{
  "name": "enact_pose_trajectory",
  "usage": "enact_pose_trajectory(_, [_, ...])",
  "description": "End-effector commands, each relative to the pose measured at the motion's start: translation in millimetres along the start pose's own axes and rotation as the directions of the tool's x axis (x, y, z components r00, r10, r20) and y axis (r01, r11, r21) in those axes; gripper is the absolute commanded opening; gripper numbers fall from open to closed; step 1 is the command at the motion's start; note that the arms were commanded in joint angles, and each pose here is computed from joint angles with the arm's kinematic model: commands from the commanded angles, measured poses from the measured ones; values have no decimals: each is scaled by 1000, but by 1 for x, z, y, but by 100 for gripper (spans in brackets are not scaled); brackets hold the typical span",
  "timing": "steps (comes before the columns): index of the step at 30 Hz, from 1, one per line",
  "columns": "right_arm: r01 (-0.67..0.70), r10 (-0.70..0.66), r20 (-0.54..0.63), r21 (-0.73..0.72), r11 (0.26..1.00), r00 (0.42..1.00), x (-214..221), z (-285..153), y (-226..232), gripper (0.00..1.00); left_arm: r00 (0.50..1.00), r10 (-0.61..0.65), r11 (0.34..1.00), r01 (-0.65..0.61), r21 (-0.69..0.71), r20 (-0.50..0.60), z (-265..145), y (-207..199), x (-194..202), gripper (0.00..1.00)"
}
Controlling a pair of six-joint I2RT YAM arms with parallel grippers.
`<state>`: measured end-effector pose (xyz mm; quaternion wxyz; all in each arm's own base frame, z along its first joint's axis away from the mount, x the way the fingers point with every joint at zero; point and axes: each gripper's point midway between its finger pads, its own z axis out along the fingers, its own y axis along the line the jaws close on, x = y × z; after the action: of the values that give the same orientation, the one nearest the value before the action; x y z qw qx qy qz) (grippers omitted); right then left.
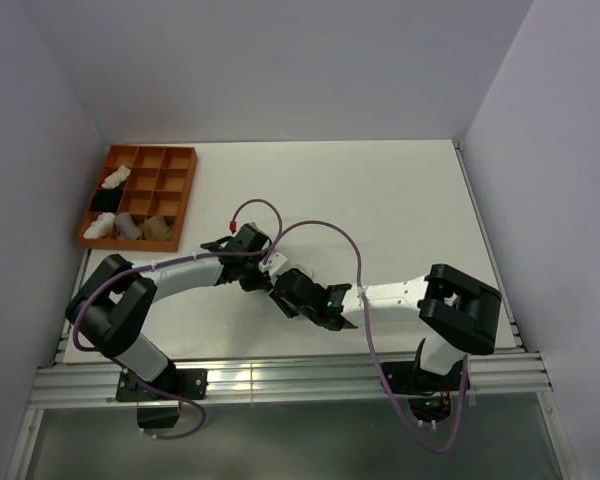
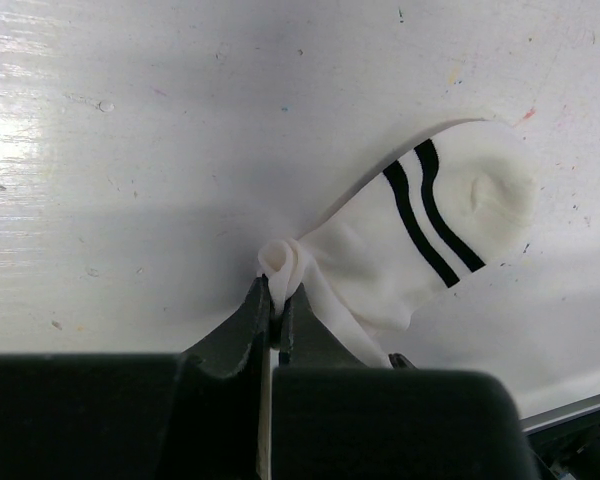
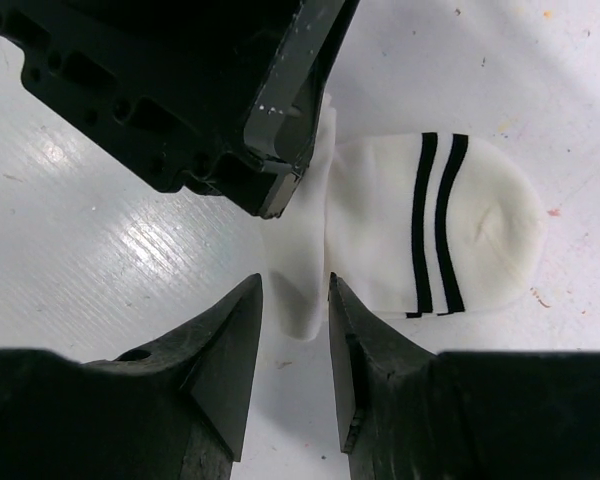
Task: Roll the socks
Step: Roll the sock at the center of the board.
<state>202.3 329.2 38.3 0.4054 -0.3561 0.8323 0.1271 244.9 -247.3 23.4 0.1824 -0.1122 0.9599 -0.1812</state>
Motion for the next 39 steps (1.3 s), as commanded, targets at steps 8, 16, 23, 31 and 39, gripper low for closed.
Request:
enact_pose_trajectory(8, [12, -10, 62, -33, 999, 998, -28, 1, 12, 33, 1000, 14, 999, -15, -44, -19, 4, 6, 3, 0])
enact_pose_trajectory(16, [27, -26, -28, 42, 999, 999, -2, 18, 3, 31, 1000, 17, 999, -18, -45, -22, 4, 6, 3, 0])
enact_pose_trajectory(23, [44, -35, -125, 71, 997, 992, 22, 22, -3, 34, 1000, 17, 999, -18, -45, -24, 1, 6, 3, 0])
enact_pose_trajectory(31, [72, -37, -233, 144, 987, 972, 49, 27, -15, 17, 999, -18, 1000, 18, -3, 26, -12, -4, -8, 12])
enact_pose_trajectory(39, [-118, 94, -245, -86, 989, 965, 45, 18, 0, 0, 985, -104, 994, 100, 34, 139, -39, -2, -29, 45])
